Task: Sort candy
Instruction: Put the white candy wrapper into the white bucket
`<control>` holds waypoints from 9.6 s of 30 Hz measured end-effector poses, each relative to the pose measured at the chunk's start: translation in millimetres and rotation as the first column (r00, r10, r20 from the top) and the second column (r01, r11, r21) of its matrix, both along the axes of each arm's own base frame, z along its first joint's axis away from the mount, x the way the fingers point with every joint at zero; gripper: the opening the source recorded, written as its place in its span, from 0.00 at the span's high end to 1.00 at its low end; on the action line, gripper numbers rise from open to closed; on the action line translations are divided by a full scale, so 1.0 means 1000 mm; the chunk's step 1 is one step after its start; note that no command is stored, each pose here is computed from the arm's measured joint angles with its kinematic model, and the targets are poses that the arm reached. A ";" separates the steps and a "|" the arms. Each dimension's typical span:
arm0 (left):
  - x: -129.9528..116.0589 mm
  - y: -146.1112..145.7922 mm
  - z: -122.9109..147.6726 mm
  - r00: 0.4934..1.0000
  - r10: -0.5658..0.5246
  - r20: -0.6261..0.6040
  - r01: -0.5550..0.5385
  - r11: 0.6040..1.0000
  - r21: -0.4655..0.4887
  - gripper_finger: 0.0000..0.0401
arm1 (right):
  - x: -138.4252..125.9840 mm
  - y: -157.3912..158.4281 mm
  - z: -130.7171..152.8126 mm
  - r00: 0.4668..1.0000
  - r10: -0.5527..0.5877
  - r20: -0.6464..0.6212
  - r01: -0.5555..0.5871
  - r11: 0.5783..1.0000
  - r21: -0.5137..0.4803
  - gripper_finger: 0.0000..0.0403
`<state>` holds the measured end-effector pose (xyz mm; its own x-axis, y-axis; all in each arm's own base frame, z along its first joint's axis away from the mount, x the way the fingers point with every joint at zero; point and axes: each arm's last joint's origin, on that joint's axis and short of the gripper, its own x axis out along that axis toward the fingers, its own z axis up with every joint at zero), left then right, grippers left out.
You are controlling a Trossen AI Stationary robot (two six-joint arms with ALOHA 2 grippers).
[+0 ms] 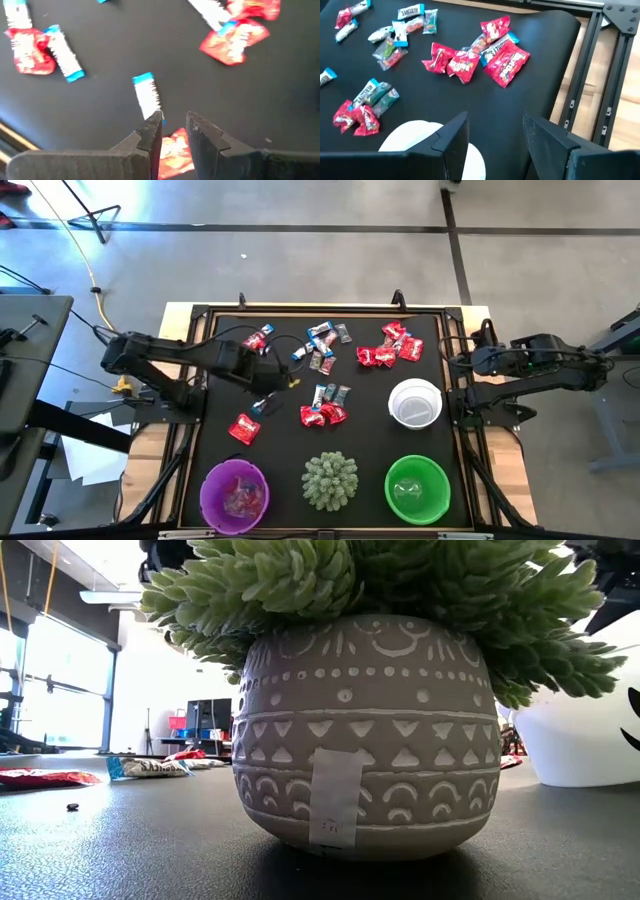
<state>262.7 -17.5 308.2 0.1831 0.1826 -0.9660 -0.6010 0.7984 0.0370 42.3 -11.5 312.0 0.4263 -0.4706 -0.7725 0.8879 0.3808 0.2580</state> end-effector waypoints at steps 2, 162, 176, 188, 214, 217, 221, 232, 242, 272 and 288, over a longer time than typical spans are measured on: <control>-0.001 0.007 -0.010 0.999 0.026 -0.026 -0.026 1.000 0.016 0.81 | 0.000 0.000 0.000 1.000 -0.004 0.001 0.004 1.000 -0.008 0.55; 0.048 0.053 0.042 0.277 -0.018 0.961 -0.119 0.992 0.052 0.98 | 0.247 0.005 0.038 0.566 0.240 0.789 0.136 0.917 -0.376 0.55; 0.081 0.054 0.020 0.202 0.003 0.979 -0.040 0.999 0.005 0.98 | 0.248 0.006 0.038 0.548 0.273 0.790 0.094 0.919 -0.383 0.55; 0.083 0.053 0.045 0.176 -0.075 0.982 -0.023 0.996 0.081 0.98 | 0.248 0.007 0.037 0.554 0.285 0.783 0.077 0.918 -0.389 0.55; 0.083 0.053 0.038 0.262 -0.061 0.963 -0.040 0.996 0.074 0.98 | 0.248 0.007 0.037 0.566 0.312 0.763 0.062 0.907 -0.417 0.97; 0.083 0.053 0.038 0.272 -0.096 0.957 -0.036 0.993 0.110 0.98 | 0.248 0.007 0.037 0.566 0.312 0.763 0.061 0.907 -0.417 0.95; 0.083 0.049 0.038 0.288 -0.170 0.942 -0.015 0.983 0.182 0.93 | 0.249 0.007 0.037 0.564 0.316 0.763 0.056 0.907 -0.417 0.93; 0.082 0.043 0.037 0.311 -0.243 0.919 0.033 0.969 0.246 0.75 | 0.248 0.007 0.037 0.567 0.321 0.758 0.050 0.906 -0.421 0.95; 0.047 0.039 0.059 0.353 -0.246 0.903 0.113 0.969 0.220 0.73 | 0.210 0.006 0.049 0.669 0.296 0.682 0.003 0.916 -0.400 0.96; 0.009 0.037 0.055 0.574 -0.182 0.798 0.093 0.983 0.158 0.76 | 0.107 0.053 -0.019 0.994 0.108 0.028 -0.111 0.934 0.339 0.79; -0.001 0.036 0.037 0.733 -0.146 0.665 0.107 0.989 0.099 0.76 | 0.107 0.054 -0.019 0.987 0.158 0.019 -0.153 0.914 0.376 0.61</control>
